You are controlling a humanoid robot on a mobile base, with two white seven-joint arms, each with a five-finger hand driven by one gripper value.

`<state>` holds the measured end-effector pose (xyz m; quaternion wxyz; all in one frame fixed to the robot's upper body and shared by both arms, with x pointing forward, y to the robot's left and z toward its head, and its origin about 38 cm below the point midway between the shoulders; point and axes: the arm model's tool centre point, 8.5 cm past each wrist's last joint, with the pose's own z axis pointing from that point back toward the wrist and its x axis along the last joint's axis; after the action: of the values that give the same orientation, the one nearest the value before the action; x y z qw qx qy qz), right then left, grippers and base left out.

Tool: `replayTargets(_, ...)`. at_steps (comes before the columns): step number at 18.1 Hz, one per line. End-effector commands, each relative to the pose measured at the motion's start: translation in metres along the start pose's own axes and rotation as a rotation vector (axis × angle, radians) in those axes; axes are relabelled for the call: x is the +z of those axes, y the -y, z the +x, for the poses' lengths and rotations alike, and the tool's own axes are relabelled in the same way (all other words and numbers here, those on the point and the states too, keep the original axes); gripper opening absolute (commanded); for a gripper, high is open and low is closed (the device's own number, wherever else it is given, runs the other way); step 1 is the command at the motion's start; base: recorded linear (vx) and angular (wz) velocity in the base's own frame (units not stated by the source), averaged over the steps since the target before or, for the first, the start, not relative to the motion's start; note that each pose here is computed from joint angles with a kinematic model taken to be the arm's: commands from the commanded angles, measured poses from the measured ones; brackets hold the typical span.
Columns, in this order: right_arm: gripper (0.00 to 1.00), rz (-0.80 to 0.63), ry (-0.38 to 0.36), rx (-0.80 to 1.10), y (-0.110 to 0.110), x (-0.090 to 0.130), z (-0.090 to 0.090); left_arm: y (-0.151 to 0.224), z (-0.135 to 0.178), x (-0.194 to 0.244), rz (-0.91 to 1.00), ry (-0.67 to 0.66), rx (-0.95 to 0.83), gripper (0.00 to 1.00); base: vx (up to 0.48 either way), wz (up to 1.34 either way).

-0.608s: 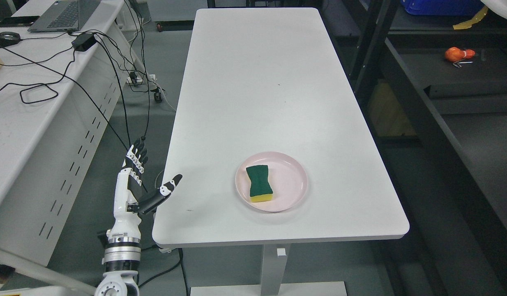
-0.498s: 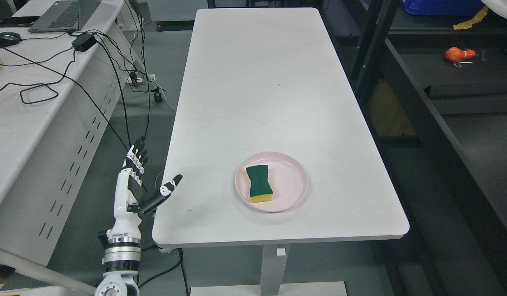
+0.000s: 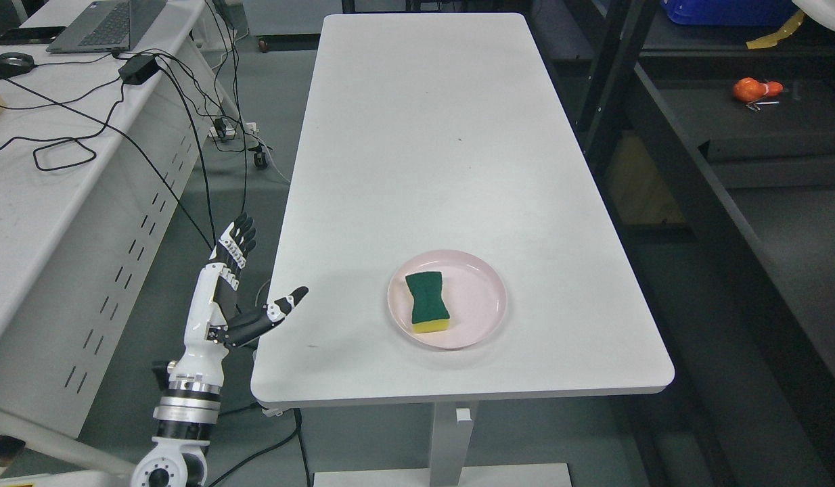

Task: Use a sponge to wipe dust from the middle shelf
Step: 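Raise the left hand and open it above the table edge, then reach the left hand over the pink plate toward the sponge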

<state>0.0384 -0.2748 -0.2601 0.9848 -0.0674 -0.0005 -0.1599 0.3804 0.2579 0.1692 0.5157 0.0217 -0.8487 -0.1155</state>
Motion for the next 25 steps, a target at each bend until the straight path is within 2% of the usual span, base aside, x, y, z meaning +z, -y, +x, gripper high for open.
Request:
replayTargets(1, 1.0, -0.015, 0.021, -0.003, 0.01, 0.0, 0.009, -0.09, 0.027, -0.033, -0.271, 0.061, -0.523, 0.97, 0.0, 0.0)
replayTargets(5, 1.0, -0.014, 0.022, -0.003, 0.01, 0.0, 0.01, -0.133, 0.053, -0.071, -0.53, 0.123, -1.098, 0.96, 0.0, 0.0)
replayTargets(8, 1.0, -0.014, 0.022, -0.003, 0.01, 0.0, 0.01, -0.12, 0.059, -0.102, -0.736, 0.194, -1.404, 0.95, 0.0, 0.0)
replayTargets(10, 1.0, -0.014, 0.022, -0.003, 0.01, 0.0, 0.01, -0.099, 0.055, -0.122, -0.873, 0.206, -1.541, 0.95, 0.0, 0.0)
replayTargets(14, 1.0, -0.014, 0.022, -0.003, 0.01, 0.0, 0.01, -0.053, 0.028, -0.14, -1.079, 0.207, -1.64, 0.91, 0.0, 0.0)
replayTargets(17, 1.0, -0.015, 0.021, -0.003, 0.01, 0.0, 0.009, -0.014, 0.018, -0.163, -1.093, 0.222, -1.624, 0.9, 0.0, 0.0)
replayTargets(20, 1.0, -0.014, 0.022, -0.003, 0.01, 0.0, 0.01, 0.043, 0.028, -0.18, -1.095, 0.328, -1.572, 0.9, 0.0, 0.0)
replayTargets(25, 1.0, -0.014, 0.022, -0.003, 0.01, 0.0, 0.01, 0.13, 0.021, -0.161, -1.229, 0.477, -1.512, 0.87, 0.0, 0.0)
